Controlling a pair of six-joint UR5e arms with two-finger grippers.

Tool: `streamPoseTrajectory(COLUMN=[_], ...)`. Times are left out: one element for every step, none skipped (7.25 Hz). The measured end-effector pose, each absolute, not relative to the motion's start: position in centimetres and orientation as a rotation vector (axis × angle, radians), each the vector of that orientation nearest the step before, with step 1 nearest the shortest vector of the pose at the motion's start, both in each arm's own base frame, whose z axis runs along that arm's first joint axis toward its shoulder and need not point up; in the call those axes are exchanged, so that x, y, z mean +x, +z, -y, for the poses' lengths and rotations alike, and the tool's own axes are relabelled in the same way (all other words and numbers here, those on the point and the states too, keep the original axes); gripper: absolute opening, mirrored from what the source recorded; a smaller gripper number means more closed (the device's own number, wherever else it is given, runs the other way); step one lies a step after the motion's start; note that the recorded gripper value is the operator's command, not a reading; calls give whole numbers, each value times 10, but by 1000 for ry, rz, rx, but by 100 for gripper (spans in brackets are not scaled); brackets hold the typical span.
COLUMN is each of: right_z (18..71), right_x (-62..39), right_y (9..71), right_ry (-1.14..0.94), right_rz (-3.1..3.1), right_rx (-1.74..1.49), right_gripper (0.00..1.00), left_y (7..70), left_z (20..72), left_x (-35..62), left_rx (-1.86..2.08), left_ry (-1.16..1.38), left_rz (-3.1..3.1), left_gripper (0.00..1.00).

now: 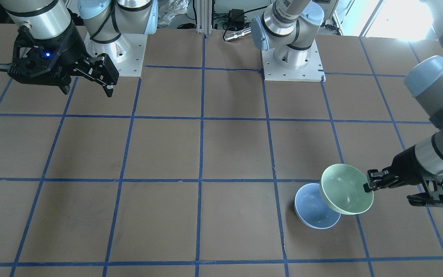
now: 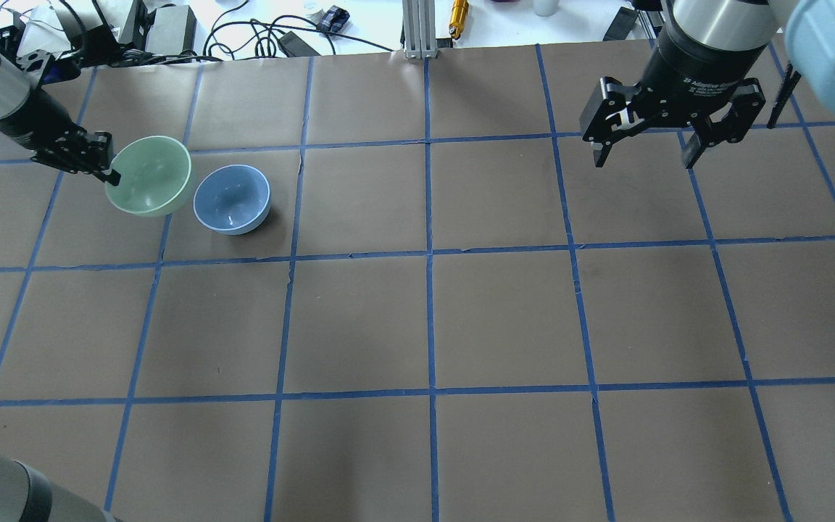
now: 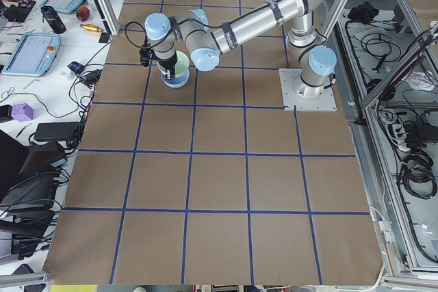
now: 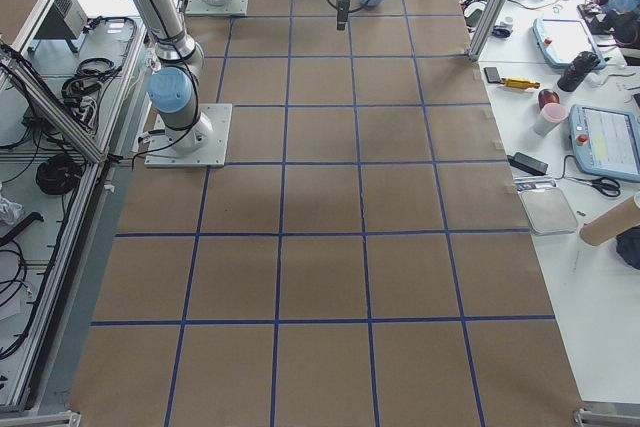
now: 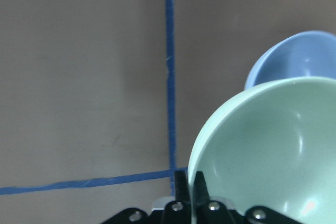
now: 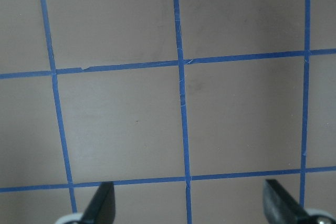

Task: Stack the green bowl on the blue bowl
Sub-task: 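Lift the green bowl and carry it over the blue bowl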

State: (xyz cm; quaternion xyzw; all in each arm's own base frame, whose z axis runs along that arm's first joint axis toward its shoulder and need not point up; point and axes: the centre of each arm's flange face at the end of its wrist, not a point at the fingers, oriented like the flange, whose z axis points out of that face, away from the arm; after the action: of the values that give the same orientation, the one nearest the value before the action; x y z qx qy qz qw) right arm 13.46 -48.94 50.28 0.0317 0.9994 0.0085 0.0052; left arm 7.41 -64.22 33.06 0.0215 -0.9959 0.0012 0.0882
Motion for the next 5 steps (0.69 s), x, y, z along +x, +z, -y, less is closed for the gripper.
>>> streamPoseTrajectory(right_z=[489, 489, 489, 489, 489], right_x=[135, 135, 135, 135, 135], right_y=[503, 503, 503, 503, 503], right_ry=[27, 26, 26, 26, 26], right_rz=[-3130, -3130, -3130, -3130, -3130], right_rx=[99, 99, 99, 99, 99], right_gripper=[100, 100, 100, 100, 100], left_y=[329, 324, 317, 311, 305], left_z=[647, 650, 651, 653, 653], left_x=[52, 42, 40, 43, 44], left_rx=[91, 98, 86, 54, 24], left_ry=[7, 3, -4, -2, -3], left_rz=[2967, 2973, 2993, 3028, 3049], left_gripper=[0, 0, 0, 0, 0])
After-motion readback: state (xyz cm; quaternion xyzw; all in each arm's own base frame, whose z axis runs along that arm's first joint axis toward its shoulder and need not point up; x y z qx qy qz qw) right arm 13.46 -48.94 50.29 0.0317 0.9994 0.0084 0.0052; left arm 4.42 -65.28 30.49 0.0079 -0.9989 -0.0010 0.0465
